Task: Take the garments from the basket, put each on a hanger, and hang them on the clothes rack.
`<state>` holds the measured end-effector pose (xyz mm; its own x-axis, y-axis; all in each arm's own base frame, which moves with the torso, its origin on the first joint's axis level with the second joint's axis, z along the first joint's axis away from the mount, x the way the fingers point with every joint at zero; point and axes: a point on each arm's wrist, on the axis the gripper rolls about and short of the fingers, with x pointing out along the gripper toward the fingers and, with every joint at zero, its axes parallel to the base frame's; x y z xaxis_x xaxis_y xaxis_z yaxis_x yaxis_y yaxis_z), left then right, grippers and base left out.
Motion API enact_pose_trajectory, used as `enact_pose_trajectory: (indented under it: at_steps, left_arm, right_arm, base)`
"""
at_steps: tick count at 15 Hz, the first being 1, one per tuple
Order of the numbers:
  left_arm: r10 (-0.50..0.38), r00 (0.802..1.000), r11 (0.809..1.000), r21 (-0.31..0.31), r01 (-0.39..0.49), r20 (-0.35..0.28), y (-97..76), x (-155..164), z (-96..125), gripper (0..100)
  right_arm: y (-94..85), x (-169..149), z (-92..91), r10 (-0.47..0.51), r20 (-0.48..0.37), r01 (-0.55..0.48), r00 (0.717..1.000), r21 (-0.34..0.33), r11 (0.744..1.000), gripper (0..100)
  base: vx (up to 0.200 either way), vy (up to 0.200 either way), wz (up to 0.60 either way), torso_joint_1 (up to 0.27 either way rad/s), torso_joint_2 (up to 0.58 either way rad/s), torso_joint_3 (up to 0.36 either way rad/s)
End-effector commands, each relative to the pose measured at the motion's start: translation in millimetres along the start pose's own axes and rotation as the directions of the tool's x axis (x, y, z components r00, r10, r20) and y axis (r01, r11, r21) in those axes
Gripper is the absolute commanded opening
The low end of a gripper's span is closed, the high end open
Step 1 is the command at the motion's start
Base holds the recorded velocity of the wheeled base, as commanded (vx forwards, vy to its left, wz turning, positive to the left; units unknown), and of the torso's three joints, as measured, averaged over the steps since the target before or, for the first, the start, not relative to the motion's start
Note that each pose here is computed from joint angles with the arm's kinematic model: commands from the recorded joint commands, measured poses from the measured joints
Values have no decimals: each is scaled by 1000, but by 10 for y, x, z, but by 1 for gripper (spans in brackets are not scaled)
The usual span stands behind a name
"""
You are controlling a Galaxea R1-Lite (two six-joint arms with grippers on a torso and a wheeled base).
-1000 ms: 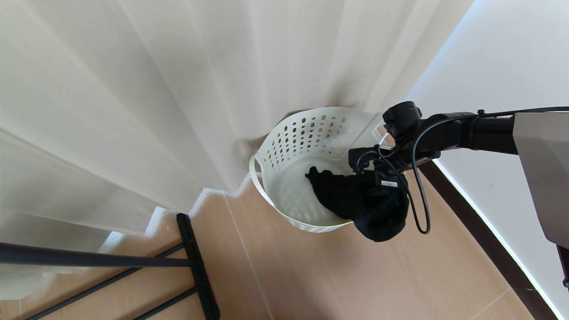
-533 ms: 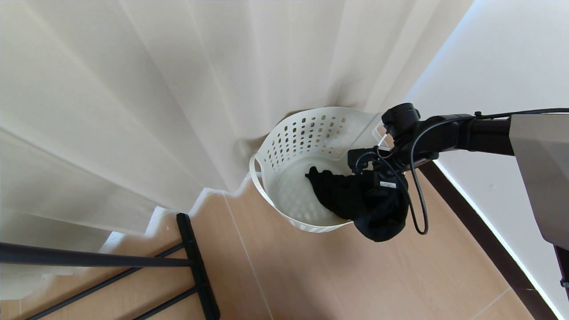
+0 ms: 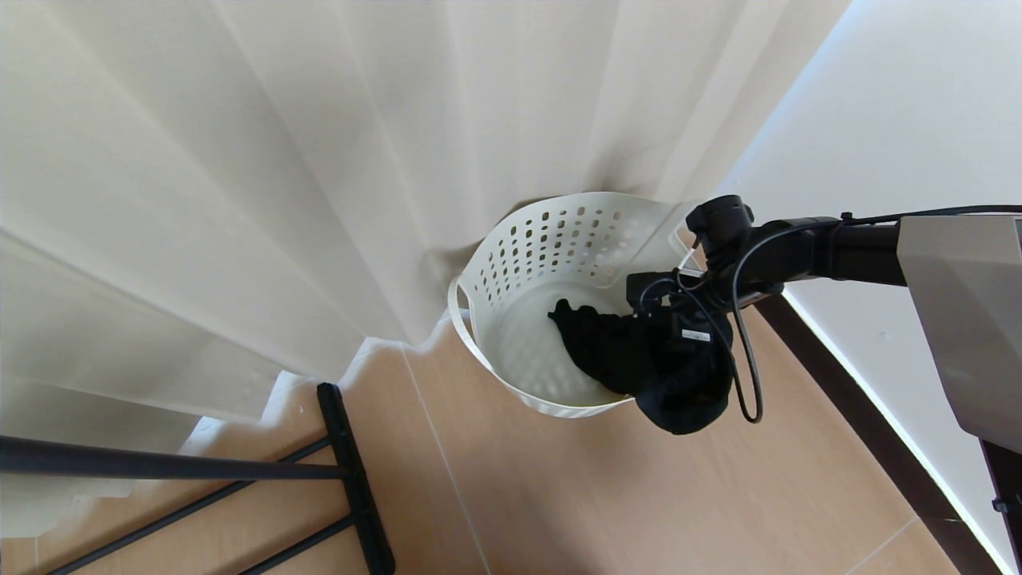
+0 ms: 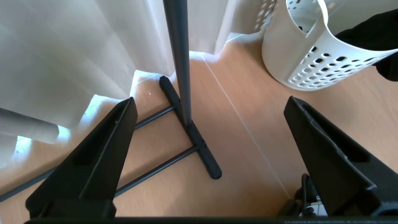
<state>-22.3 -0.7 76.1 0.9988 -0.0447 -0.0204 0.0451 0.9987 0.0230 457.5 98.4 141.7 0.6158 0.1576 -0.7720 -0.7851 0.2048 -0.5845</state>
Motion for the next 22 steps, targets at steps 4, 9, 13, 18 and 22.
enact_pose_trajectory:
  at_steps: [4, 9, 13, 18, 22]
  left_arm:
    - [0, 1000, 1000, -1, 0, 0, 0, 0, 0, 100]
    - [0, 1000, 1000, 1, 0, -1, 0, 1, 0, 100]
    - [0, 1000, 1000, -1, 0, 0, 0, 0, 0, 100]
    - [0, 1000, 1000, -1, 0, -1, 0, 1, 0, 100]
    - [0, 1000, 1000, 1, 0, 0, 0, 0, 0, 100]
  right_arm:
    - [5, 15, -4, 4, 1, -4, 1000, 15, 1000, 0]
    - [6, -81, 106, -10, 23, 8, 1000, 81, 997, 0]
    - [-45, -562, 359, -49, 155, 14, 987, 222, 975, 0]
    - [-18, -1280, 378, -85, 249, 0, 965, 323, 947, 0]
    - [361, -2066, 504, -91, 349, -35, 933, 339, 940, 0]
  base:
    - [0, 0, 0, 0, 0, 0]
    - [0, 0, 0, 0, 0, 0]
    - [0, 0, 0, 0, 0, 0]
    - [0, 0, 0, 0, 0, 0]
    - [0, 0, 0, 0, 0, 0]
